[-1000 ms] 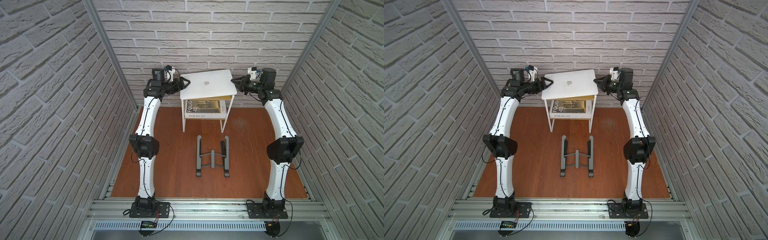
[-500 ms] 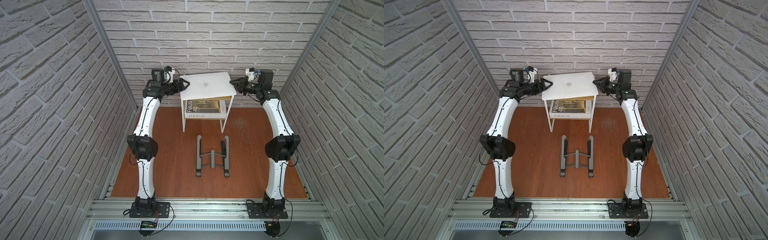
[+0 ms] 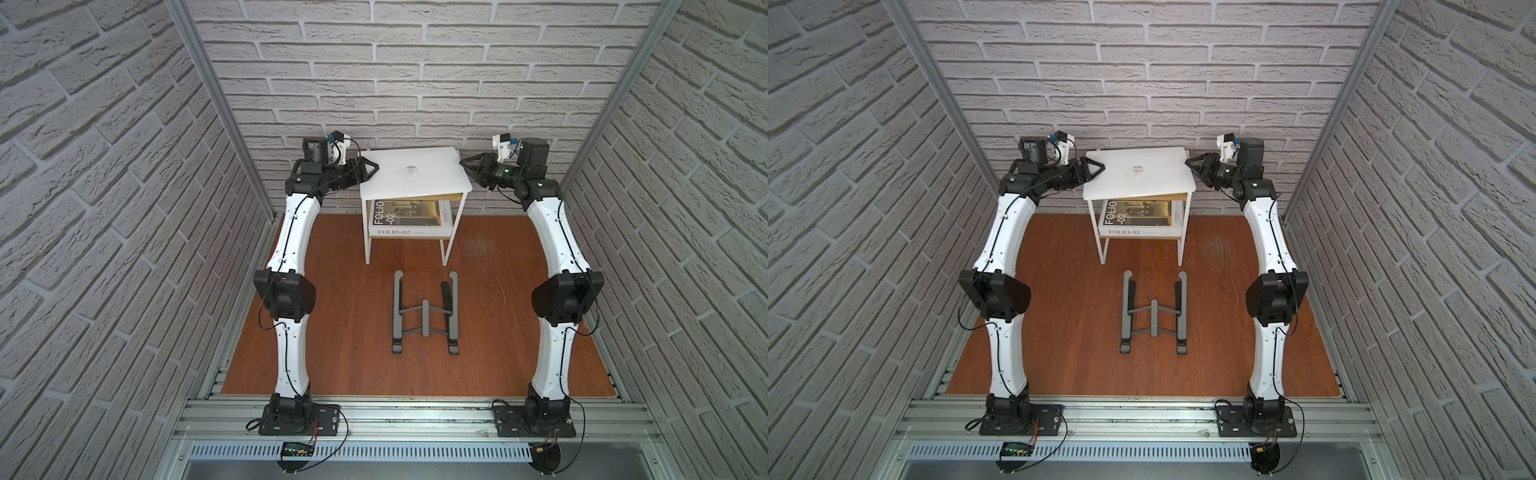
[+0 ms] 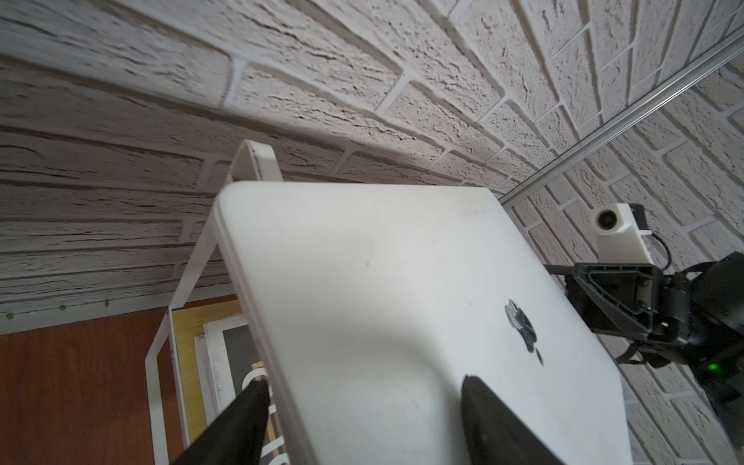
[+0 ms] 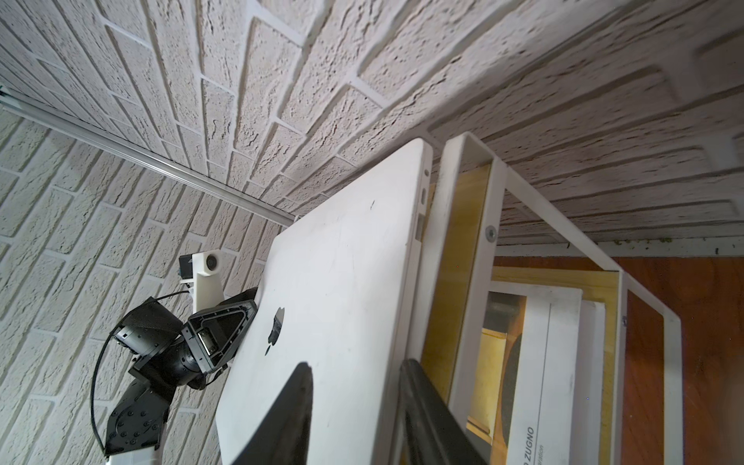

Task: Close the laptop lid and set it aside
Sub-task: Place the laptop on the shelf, then reset both arms

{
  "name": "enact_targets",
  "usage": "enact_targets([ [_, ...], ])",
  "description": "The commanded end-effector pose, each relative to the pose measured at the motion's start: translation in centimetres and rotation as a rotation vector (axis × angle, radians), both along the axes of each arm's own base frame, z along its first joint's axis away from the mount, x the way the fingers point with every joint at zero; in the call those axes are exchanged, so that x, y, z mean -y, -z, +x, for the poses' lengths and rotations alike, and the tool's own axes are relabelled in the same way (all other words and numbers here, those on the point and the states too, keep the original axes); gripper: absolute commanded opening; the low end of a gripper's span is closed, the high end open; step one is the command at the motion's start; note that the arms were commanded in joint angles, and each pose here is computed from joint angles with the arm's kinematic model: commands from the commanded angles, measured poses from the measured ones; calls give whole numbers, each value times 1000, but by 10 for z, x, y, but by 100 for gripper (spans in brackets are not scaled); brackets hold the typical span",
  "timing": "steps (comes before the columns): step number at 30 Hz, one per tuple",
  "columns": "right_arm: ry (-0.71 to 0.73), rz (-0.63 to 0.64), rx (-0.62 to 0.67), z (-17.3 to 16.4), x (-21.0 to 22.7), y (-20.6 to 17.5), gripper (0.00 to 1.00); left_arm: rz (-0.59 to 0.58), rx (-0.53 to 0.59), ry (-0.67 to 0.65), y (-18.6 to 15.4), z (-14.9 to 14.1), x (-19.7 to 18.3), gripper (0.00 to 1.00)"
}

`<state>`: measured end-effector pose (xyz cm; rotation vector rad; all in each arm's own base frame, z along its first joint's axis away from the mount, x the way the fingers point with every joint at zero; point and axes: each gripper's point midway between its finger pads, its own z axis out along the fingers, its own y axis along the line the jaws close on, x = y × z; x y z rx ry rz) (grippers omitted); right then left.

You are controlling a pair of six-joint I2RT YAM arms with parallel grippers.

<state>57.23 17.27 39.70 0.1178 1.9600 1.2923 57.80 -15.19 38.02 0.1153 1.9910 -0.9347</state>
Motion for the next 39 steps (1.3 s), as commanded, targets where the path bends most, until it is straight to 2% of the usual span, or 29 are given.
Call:
enact_targets([
  [1,12,-44,23,-16,1,-13,43,49,-7,-43,19,15,-12,77],
  [14,71,-115,10,-38,13,-9,50,63,56,-74,17,33,-17,74],
  [26,167,-204,119,-109,34,-56,56,64,103,-120,20,53,-25,76],
  [31,218,-270,167,-145,48,-70,62,40,148,-151,-10,45,-38,79],
  [34,223,-299,196,-169,53,-72,64,15,209,-161,-47,31,-44,86],
  [38,269,-328,219,-192,64,-64,69,44,321,-198,-99,3,-52,91],
  [39,286,-336,229,-200,68,-64,69,52,350,-208,-113,-5,-54,97],
])
